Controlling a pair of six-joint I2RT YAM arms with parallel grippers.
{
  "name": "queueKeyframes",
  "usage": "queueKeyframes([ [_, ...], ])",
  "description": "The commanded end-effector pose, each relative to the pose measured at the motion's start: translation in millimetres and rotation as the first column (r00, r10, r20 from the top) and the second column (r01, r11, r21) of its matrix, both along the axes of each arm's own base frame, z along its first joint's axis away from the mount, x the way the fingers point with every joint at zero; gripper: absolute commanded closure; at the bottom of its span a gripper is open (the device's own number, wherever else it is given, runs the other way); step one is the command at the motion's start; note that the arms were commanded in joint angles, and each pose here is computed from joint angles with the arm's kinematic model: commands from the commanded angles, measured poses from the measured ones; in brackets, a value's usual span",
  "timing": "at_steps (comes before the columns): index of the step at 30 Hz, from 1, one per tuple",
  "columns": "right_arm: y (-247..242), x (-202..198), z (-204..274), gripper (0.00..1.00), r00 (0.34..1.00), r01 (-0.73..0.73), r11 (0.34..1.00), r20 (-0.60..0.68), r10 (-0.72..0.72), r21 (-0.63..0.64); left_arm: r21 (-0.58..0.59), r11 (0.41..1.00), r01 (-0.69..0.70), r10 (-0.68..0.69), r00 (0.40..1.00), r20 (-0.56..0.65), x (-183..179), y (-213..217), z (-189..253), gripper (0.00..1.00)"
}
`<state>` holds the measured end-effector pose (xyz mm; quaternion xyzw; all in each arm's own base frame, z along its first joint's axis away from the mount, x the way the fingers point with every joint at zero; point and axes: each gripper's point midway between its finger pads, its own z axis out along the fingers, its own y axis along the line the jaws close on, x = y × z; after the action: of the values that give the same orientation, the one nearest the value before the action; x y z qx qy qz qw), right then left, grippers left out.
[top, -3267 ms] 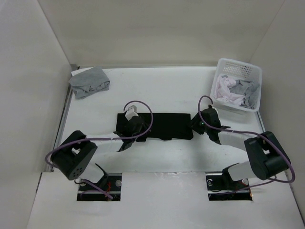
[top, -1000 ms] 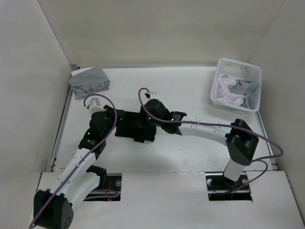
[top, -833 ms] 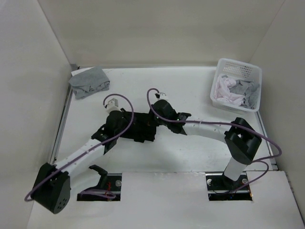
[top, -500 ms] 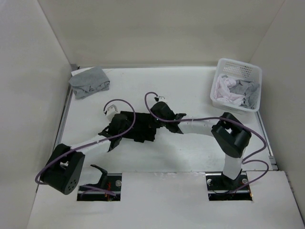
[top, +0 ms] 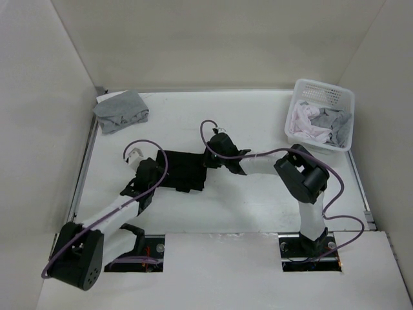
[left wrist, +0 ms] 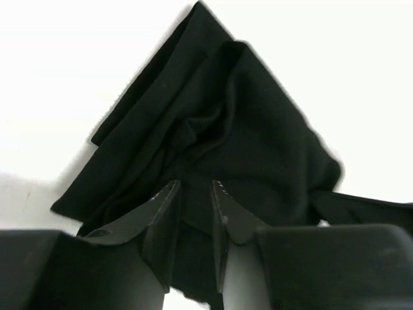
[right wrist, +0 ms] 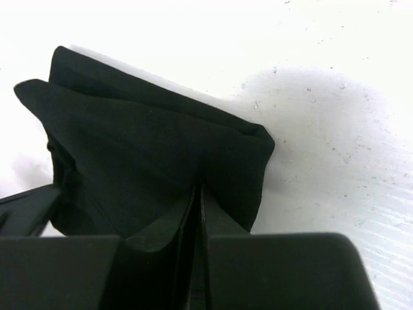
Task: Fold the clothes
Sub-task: Fold the tank top
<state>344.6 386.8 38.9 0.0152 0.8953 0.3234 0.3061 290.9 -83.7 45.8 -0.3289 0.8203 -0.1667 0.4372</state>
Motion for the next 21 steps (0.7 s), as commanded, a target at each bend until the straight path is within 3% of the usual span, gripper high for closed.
queueKeyframes([
  [1,5,13,23,0.89,0.999,0.008,0.997,0.041,-0.011,0.074,-0.046,0.998,-0.036,0.038,0.999,0.039,-7,6,18,0.73],
  [4,-7,15,41,0.84,0.997,0.029,0.995,0.066,-0.035,0.093,-0.056,0.996,-0.076,0.081,0.992,0.099,-11,17,38,0.61],
  [8,-16,5,77,0.59,0.992,0.015,0.991,0.123,-0.031,0.132,-0.026,0.995,-0.096,0.095,0.995,-0.012,-22,25,25,0.50],
  [11,-28,-6,94,0.46,0.987,0.003,0.990,0.159,-0.025,0.139,-0.082,0.993,-0.084,0.076,0.992,-0.099,-33,16,12,0.47],
  [16,-41,-27,105,0.42,0.983,-0.020,0.990,0.184,-0.006,0.139,-0.149,0.981,-0.127,0.093,0.972,-0.214,-53,13,-9,0.45],
  [21,-41,-44,109,0.41,0.978,-0.059,0.990,0.205,0.031,0.130,-0.166,0.975,-0.145,0.105,0.969,-0.225,-47,10,-14,0.43],
])
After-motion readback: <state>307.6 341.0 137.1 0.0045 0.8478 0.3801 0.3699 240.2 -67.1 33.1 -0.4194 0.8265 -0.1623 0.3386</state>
